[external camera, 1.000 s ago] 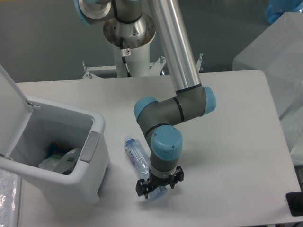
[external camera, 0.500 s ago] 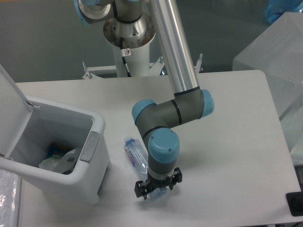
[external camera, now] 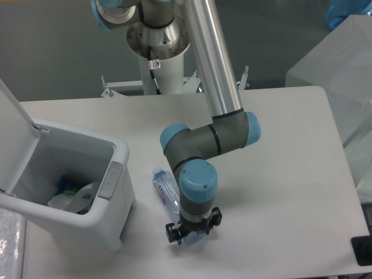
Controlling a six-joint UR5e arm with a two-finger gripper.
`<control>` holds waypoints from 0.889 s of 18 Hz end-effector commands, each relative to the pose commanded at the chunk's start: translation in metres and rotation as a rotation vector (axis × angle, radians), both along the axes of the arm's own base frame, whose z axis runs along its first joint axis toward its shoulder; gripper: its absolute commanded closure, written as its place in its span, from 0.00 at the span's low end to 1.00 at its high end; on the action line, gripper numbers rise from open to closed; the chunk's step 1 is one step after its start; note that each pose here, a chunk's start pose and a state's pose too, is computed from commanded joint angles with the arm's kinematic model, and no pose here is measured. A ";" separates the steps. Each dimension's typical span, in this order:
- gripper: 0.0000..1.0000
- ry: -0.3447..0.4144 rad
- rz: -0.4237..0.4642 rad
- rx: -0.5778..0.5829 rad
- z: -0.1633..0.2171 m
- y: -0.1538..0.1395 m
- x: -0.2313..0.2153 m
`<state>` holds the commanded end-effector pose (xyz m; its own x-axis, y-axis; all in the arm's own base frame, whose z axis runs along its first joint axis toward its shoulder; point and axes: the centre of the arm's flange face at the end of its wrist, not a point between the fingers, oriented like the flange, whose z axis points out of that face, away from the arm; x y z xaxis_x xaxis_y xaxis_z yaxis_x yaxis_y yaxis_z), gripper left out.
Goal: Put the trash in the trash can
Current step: 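Close the gripper around the water bottle's body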
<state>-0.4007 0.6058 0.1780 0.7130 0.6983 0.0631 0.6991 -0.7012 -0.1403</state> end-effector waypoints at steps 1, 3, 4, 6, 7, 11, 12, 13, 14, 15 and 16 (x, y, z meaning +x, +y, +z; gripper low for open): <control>0.27 0.000 0.000 0.000 0.000 0.000 0.000; 0.29 0.000 0.000 0.000 0.000 0.000 0.000; 0.30 0.001 0.000 0.001 0.001 0.000 0.000; 0.33 0.002 0.000 0.002 0.002 0.000 0.000; 0.37 0.003 0.000 0.003 0.003 0.000 0.000; 0.41 0.005 -0.003 0.009 0.007 0.000 0.000; 0.43 0.007 -0.003 0.009 0.008 0.000 0.000; 0.45 0.007 -0.003 0.009 0.008 0.000 0.000; 0.45 0.007 -0.005 0.008 0.008 0.000 0.000; 0.45 0.007 -0.005 0.011 0.009 0.000 0.000; 0.45 0.008 -0.005 0.014 0.011 0.000 0.000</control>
